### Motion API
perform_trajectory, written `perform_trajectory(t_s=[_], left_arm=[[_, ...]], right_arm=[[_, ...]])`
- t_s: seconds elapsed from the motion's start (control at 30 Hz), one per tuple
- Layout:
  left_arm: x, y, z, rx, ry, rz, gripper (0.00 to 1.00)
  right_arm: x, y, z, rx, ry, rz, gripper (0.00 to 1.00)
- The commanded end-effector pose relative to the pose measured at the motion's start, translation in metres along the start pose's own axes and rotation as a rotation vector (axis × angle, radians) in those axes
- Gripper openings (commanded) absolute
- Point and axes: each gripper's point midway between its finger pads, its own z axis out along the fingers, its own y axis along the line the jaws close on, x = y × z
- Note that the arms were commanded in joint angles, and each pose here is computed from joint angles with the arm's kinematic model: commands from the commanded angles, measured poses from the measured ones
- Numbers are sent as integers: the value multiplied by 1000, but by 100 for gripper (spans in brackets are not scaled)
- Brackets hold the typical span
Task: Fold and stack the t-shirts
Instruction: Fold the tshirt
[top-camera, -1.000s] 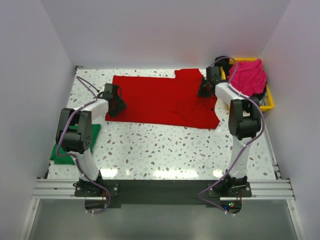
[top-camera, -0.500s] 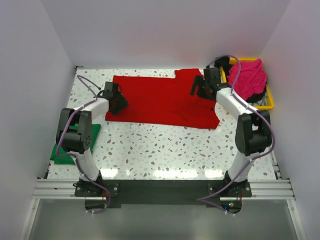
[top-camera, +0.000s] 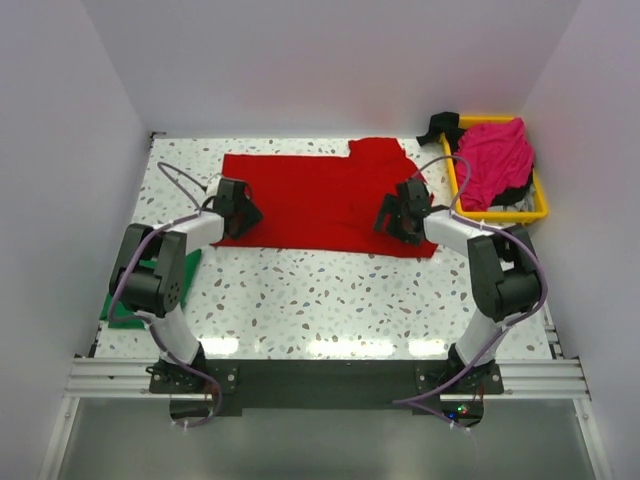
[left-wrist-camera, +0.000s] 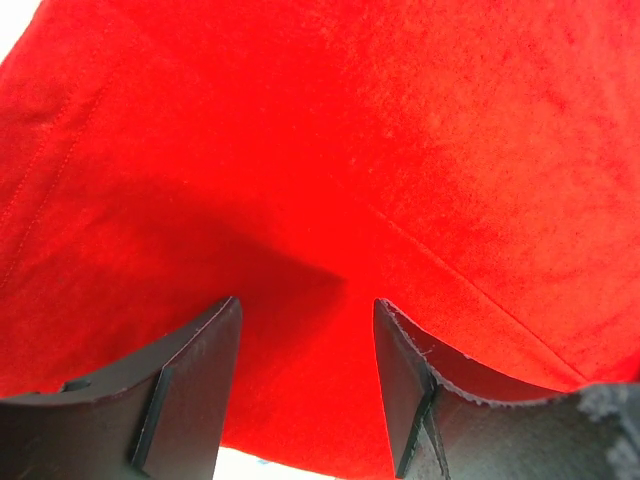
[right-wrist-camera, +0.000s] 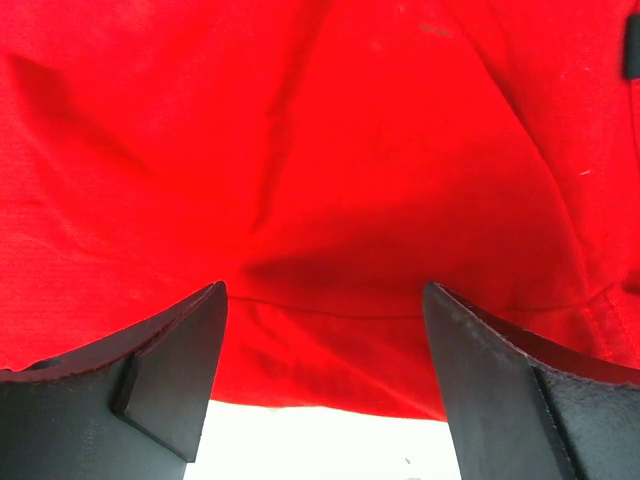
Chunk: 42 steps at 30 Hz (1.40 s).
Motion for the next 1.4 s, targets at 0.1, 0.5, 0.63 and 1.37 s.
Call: perform_trajectory(t_s=[0.1,0.5,0.63,1.37], left_arm=[[24,62,-17,-171,-40,-47,61],[54,106,-53,-197,-22,-44,62],[66,120,-62,-196,-9,-31,62],[-117,-15,-67,-147,-282,31,65]], right_arm=[[32,-15,4,-1,23,117,84],[97,-47,-41,-33,112,159,85],[116,-63,-58,-21,123,169,86],[-127,81,-114,-294,-252,-20,86]])
